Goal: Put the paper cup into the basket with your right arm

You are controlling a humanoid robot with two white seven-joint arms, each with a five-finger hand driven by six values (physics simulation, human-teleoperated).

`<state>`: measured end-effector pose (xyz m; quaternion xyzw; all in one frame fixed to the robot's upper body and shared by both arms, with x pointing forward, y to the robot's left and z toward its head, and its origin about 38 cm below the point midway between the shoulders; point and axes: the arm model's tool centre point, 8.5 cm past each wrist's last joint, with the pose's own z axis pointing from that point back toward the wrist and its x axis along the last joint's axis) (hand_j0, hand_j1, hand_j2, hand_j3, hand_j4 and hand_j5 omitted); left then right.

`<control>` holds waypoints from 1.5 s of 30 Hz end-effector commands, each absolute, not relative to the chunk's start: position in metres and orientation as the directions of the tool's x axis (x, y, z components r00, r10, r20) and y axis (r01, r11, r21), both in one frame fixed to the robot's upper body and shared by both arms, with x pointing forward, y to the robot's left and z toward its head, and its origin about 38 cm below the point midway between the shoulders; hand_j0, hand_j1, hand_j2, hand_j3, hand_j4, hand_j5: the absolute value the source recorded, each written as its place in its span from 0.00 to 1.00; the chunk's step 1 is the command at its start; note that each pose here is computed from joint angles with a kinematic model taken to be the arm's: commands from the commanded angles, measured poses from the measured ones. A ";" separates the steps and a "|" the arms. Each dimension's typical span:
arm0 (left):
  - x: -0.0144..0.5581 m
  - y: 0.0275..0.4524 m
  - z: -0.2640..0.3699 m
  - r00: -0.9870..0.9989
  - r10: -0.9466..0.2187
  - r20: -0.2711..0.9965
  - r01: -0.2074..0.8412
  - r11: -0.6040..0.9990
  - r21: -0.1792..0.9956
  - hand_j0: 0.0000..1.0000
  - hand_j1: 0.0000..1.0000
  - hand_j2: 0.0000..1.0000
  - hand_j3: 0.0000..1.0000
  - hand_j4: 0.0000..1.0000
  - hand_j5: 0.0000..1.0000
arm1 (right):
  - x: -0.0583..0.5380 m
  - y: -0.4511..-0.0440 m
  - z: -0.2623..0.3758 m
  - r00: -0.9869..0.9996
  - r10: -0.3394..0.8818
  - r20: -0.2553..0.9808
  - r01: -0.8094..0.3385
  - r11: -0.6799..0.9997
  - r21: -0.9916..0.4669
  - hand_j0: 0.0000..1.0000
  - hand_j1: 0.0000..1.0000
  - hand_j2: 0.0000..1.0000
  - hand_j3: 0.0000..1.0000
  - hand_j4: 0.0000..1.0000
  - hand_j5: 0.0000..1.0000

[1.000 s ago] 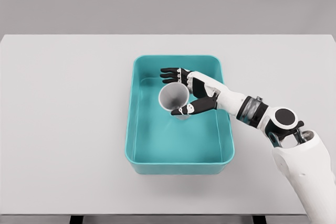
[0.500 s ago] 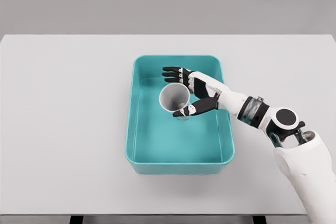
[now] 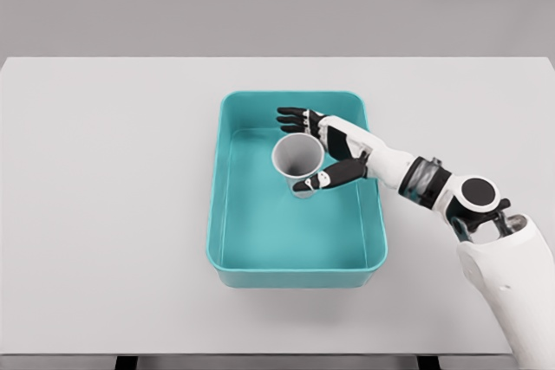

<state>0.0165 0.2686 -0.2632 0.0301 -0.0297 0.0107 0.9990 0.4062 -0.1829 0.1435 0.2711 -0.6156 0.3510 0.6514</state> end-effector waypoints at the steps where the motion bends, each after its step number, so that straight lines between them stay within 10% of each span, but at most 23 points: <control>1: 0.016 0.269 -0.263 0.998 0.019 0.060 -0.023 0.998 0.059 1.00 1.00 1.00 1.00 1.00 1.00 | 0.408 -0.187 0.146 -0.011 0.122 0.992 -0.783 0.617 -0.085 0.99 0.99 0.99 0.99 0.99 0.99; 45: 0.016 0.269 -0.263 0.998 0.019 0.060 -0.023 0.998 0.059 1.00 1.00 1.00 1.00 1.00 1.00 | 0.408 -0.230 0.222 -0.208 0.114 0.971 -0.704 0.672 -0.230 0.99 0.99 0.99 0.99 0.99 0.99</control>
